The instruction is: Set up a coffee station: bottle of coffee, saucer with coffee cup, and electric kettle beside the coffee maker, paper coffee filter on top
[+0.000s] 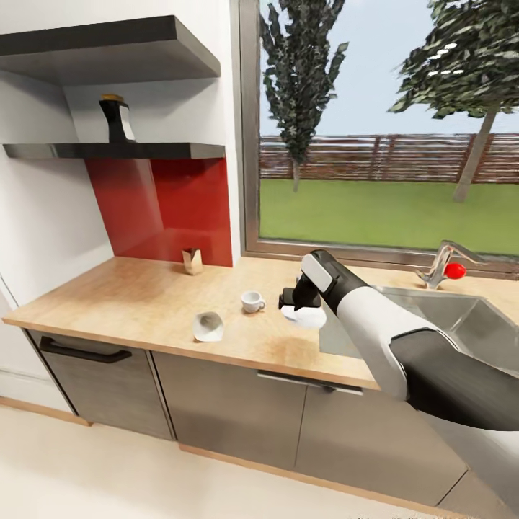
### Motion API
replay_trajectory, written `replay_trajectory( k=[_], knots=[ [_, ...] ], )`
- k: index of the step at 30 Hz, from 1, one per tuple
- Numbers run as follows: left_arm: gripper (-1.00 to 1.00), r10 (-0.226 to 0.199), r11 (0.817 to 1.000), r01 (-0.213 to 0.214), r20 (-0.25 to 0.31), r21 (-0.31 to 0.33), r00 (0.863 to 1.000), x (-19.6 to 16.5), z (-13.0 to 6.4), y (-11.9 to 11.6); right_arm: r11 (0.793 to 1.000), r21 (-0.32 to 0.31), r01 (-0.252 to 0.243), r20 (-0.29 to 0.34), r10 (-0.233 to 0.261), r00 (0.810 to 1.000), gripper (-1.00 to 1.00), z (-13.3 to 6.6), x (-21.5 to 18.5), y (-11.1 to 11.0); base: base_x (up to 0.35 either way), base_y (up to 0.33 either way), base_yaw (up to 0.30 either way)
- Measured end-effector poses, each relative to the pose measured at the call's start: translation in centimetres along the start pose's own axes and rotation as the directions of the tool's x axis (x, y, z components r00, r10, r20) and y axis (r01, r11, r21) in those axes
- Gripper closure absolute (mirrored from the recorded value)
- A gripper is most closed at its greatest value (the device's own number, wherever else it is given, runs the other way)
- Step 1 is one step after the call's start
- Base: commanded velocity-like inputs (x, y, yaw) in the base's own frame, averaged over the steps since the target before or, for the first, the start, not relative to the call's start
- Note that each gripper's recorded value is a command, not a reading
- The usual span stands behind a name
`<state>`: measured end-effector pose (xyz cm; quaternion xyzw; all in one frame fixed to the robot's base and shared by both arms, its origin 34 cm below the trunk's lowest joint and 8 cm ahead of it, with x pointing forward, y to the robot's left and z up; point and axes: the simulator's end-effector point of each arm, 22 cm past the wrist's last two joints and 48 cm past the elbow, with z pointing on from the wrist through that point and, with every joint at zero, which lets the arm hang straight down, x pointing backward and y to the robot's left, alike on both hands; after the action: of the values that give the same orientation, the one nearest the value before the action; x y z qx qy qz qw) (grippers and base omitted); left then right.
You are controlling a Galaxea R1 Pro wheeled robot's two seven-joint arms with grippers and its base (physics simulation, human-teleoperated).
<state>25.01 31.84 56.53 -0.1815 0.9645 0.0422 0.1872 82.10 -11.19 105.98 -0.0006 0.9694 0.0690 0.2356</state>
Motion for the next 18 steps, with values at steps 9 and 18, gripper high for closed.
replay_trajectory(
  k=[9, 18],
  knots=[
    [-1.00, -0.008, 1.000, 0.008, 0.015, -0.001, 1.000, -0.8, -1.0, 0.2, 1.000, 0.003, -0.001, -0.001, 0.001, 1.000, 1.00, -1.4, -0.1, 0.1, 0.000, 0.000, -0.226],
    [-1.00, -0.012, 1.000, 0.012, 0.031, 0.000, 0.999, -1.5, -2.0, 0.3, 1.000, 0.005, -0.001, -0.001, 0.001, 1.000, 1.00, -2.9, -0.3, 0.2, 0.000, 0.000, -0.226]
  ],
)
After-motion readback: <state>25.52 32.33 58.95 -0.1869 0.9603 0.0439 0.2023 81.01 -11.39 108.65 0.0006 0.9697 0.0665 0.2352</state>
